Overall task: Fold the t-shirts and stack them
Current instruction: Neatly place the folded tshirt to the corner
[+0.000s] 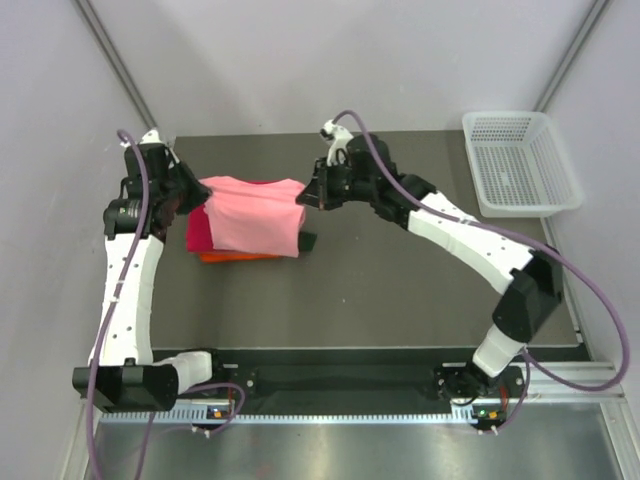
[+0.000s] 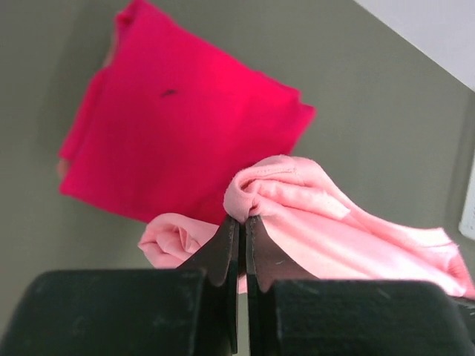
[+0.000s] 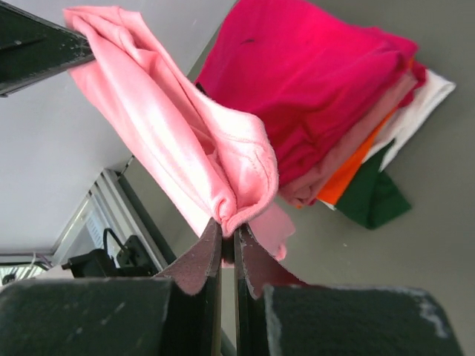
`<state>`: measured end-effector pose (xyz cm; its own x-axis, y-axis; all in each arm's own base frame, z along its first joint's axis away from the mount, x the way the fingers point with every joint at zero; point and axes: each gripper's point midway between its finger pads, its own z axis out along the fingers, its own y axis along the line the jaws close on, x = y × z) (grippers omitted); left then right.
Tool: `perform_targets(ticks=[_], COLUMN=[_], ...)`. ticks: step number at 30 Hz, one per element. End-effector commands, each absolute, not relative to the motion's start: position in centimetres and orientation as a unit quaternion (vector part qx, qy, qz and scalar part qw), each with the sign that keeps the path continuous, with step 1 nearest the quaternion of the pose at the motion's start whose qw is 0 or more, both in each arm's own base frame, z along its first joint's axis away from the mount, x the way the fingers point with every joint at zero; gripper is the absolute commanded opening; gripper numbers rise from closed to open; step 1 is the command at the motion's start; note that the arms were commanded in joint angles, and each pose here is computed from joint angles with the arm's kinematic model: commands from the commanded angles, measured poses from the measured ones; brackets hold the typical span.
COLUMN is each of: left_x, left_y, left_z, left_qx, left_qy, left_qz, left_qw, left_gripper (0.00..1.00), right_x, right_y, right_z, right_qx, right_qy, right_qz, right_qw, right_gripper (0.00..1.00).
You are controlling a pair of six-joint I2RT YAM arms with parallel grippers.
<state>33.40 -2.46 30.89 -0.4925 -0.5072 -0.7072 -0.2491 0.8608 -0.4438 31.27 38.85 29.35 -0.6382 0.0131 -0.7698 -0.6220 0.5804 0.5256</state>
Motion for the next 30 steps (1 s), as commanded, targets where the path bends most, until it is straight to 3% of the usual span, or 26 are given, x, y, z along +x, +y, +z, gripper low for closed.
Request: perform_targets(ticks=[1, 7, 18, 26, 27, 28, 29, 30], left_x=[33.9, 34.5, 38.9, 46.5, 48.6, 49.4, 50.1, 51.0], left_y=[1.5, 4.8, 7.5, 8.4, 8.1, 8.0, 7.9, 7.5], left_z=[31.7, 30.8, 28.8, 25.9, 25.2, 24.8, 24.5, 24.2], left_qx=[-0.249, -0.285, -0.311, -0.340, -0.346, -0.349, -0.355, -0.358], left_qy=[0.842, 0.837, 0.836, 0.825, 0.817, 0.815, 0.814, 0.814], left_qz=[-0.099, -0.053, -0.052, -0.085, -0.110, -0.120, -0.128, -0.141], left_qw=[0.468, 0.465, 0.449, 0.443, 0.448, 0.447, 0.442, 0.435], left_gripper=[0.00, 0.00, 0.00, 0.00, 0.01, 0.12, 0.55, 0.67], right_x=[32.7, 33.3, 36.8, 44.6, 45.5, 47.4, 48.3, 49.1], right_y=[41.6, 45.6, 48.1, 48.4, 48.3, 48.2, 47.9, 47.6], right_z=[31.7, 30.4, 27.8, 24.8, 24.8, 24.5, 24.4, 24.6], right_qx=[-0.180, -0.188, -0.174, -0.109, -0.100, -0.085, -0.074, -0.068], right_qy=[0.790, 0.791, 0.800, 0.796, 0.793, 0.790, 0.791, 0.791], right_qz=[0.428, 0.443, 0.442, 0.446, 0.450, 0.451, 0.448, 0.438], right_qw=[0.400, 0.378, 0.366, 0.395, 0.398, 0.406, 0.409, 0.421], right_gripper=[0.00, 0.00, 0.00, 0.00, 0.08, 0.31, 0.52, 0.93])
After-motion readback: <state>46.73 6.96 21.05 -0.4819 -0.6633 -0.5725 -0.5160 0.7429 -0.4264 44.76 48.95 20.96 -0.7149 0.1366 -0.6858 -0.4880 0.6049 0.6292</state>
